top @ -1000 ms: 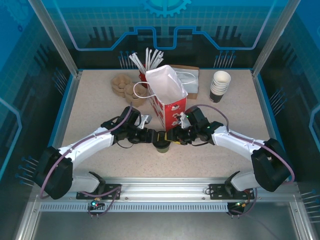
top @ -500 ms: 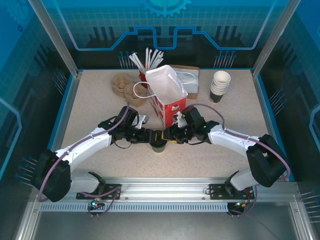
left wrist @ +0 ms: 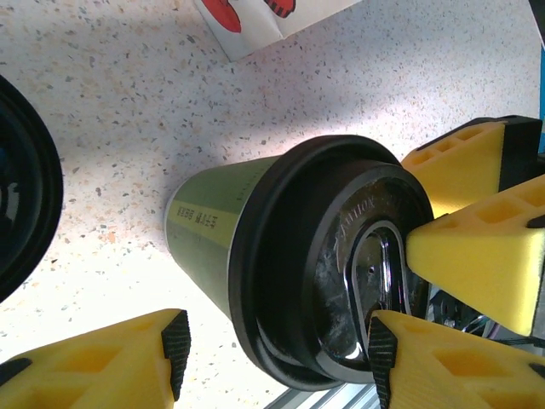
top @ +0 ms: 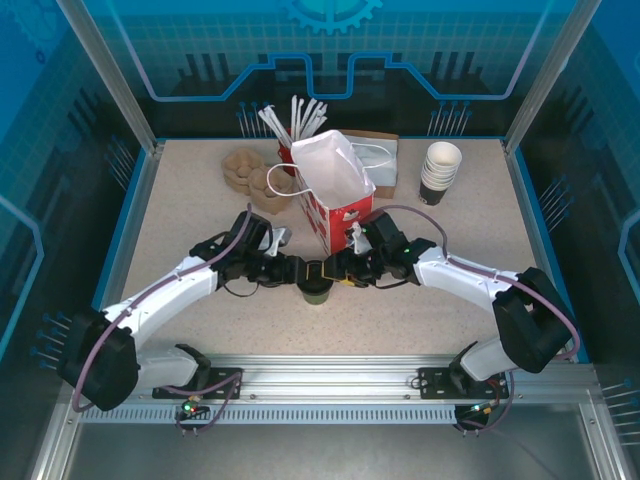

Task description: Pack the takeout coffee

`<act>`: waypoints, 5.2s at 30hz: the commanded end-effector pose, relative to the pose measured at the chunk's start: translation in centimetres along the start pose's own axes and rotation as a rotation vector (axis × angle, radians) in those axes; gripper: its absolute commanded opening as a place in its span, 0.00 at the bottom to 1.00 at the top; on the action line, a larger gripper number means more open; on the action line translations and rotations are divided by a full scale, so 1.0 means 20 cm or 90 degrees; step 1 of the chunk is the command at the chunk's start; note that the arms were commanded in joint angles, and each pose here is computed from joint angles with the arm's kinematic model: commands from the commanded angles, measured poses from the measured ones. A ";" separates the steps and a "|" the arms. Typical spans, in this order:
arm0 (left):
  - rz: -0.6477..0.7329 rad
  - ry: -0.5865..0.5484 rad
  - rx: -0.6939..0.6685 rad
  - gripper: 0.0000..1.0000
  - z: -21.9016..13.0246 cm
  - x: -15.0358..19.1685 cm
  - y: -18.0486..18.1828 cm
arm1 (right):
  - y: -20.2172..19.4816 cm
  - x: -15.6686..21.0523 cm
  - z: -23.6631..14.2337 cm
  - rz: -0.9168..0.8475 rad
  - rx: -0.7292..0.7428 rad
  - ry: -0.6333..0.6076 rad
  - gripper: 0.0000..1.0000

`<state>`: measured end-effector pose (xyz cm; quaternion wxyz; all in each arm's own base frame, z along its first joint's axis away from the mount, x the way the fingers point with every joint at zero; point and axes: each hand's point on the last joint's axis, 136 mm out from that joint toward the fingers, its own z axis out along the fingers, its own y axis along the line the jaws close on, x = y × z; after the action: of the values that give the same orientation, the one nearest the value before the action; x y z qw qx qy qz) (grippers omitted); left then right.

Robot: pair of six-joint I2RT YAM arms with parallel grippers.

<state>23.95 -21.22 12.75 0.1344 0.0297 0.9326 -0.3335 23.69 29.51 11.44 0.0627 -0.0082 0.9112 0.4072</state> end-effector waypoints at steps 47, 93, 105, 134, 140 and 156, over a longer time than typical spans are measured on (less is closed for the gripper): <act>-0.005 -0.022 -0.011 0.69 0.12 0.07 0.01 | -0.23 0.15 -0.12 -0.001 0.104 -0.006 0.47; 0.088 -0.038 0.093 0.69 0.05 0.02 -0.41 | -0.45 0.13 0.02 0.073 0.115 -0.020 0.21; 0.088 -0.022 0.091 0.69 0.08 0.04 -0.44 | -0.43 0.09 0.06 0.070 0.107 -0.016 0.22; 0.117 -0.044 0.040 0.69 0.14 -0.10 -0.46 | -0.37 0.05 0.15 0.050 0.099 0.005 0.22; 0.123 -0.041 0.039 0.69 0.17 -0.13 -0.48 | -0.38 0.06 0.14 0.050 0.101 0.006 0.22; 0.128 -0.035 0.047 0.68 0.23 -0.18 -0.53 | -0.42 0.02 -0.04 0.050 0.106 -0.028 0.23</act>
<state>26.88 -31.62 16.31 0.1889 0.1046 0.9106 -0.3525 24.34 24.48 5.51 0.0714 0.0446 0.9376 0.3375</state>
